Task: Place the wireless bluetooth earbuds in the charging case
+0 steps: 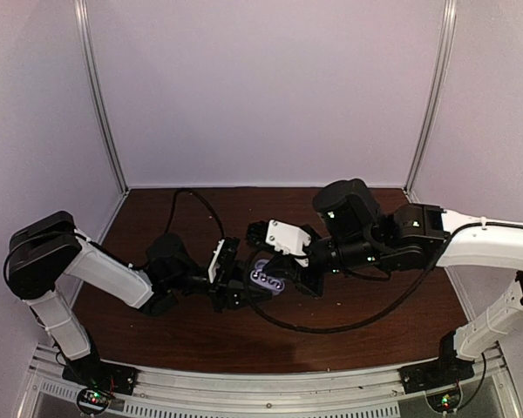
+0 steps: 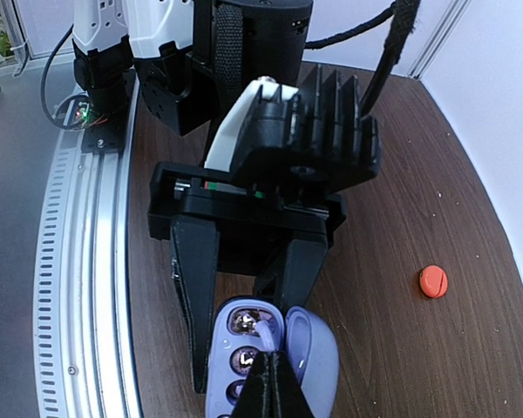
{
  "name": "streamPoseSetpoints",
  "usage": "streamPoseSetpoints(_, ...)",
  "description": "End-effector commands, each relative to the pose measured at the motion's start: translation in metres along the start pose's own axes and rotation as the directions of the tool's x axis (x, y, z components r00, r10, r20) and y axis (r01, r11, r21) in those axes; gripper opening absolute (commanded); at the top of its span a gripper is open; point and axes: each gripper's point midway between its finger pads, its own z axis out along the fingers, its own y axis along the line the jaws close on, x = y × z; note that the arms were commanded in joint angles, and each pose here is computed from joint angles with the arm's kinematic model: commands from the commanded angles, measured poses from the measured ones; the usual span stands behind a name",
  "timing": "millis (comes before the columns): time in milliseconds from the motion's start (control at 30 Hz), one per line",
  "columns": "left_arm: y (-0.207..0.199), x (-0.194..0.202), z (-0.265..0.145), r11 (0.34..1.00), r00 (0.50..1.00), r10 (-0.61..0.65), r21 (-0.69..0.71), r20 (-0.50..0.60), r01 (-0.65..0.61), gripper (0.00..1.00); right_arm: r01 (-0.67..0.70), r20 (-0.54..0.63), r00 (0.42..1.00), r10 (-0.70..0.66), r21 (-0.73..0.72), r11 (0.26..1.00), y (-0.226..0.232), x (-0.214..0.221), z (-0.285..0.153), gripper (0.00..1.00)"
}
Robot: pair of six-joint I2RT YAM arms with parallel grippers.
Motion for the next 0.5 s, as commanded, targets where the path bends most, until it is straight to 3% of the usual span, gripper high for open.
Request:
streamPoseSetpoints(0,-0.005,-0.023,0.002,0.997,0.994,0.077,0.018,0.071,-0.079,0.0,-0.005,-0.058,0.998,0.0,-0.079,0.997,0.018,0.019,0.007,0.01)
streamPoseSetpoints(467,0.001,-0.023,-0.002,0.998,0.995,0.06,0.003,0.076,-0.06,0.0,-0.003,-0.111,0.994,-0.01,-0.122,0.992,0.032,0.034,0.014,0.02)
